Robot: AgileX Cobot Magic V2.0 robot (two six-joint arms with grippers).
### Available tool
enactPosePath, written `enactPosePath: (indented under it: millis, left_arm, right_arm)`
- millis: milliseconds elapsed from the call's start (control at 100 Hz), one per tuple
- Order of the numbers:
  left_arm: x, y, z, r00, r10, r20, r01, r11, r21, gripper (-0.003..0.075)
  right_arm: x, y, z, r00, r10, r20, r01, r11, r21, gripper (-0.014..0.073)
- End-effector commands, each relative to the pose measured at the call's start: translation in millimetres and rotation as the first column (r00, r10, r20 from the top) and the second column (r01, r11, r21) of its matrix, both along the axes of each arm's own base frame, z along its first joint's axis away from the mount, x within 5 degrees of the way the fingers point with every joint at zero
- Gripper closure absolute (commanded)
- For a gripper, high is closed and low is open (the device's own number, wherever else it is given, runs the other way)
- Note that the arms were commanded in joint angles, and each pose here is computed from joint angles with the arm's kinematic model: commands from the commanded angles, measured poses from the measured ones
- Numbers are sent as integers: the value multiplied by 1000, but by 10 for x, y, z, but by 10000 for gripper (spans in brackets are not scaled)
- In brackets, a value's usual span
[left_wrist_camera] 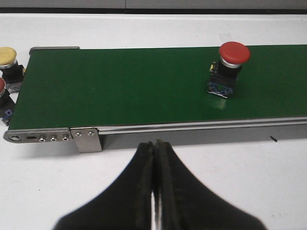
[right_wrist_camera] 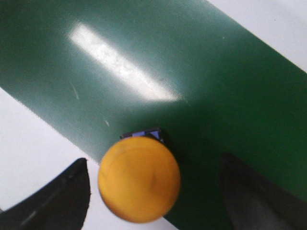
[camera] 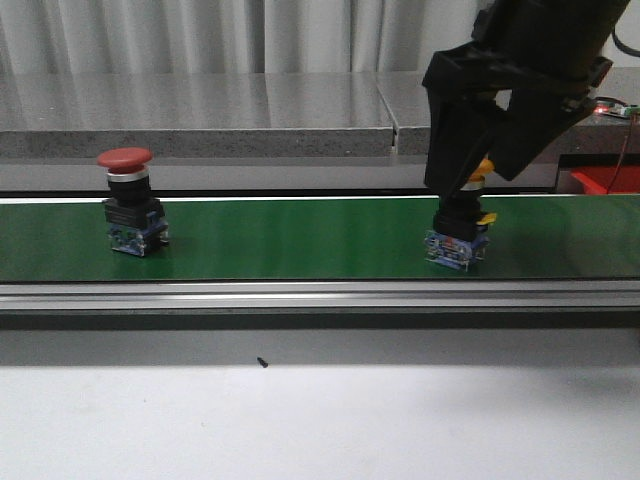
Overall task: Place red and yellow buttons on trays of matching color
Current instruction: 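Grasp the yellow button on the belt with the right gripper, then carry the yellow button to the yellow tray and release it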
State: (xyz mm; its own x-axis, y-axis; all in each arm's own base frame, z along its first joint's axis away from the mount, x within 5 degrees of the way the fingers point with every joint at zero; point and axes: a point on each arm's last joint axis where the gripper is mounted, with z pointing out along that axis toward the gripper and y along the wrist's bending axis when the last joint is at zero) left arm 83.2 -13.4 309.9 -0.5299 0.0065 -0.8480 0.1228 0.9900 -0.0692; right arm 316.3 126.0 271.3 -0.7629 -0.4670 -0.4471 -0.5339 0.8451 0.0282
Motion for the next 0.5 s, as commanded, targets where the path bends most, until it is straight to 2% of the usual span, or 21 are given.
enactPosePath:
  millis: [0, 70, 170, 240, 340, 490]
  left_arm:
    - [30, -6, 124, 997, 4, 82, -3, 1000, -21, 739]
    - [30, -6, 124, 997, 4, 82, -3, 1000, -21, 739]
    - [30, -6, 124, 997, 4, 82, -3, 1000, -21, 739]
    - [30, -6, 124, 997, 4, 82, -3, 1000, -21, 739]
    - [30, -6, 124, 997, 4, 82, -3, 1000, -21, 739]
    - [30, -6, 124, 997, 4, 82, -3, 1000, -21, 739]
  right_arm:
    - [25, 13, 227, 995, -5, 101, 1, 999, 46, 57]
    - [17, 12, 223, 996, -3, 92, -1, 999, 43, 160]
    - [9, 10, 218, 997, -2, 82, -1, 999, 41, 374]
    - [2, 8, 229, 997, -3, 83, -1, 999, 42, 464]
    - [-16, -7, 279, 995, -23, 98, 18, 999, 49, 484]
    - [-87, -113, 445, 981, -137, 136, 132, 990, 45, 484]
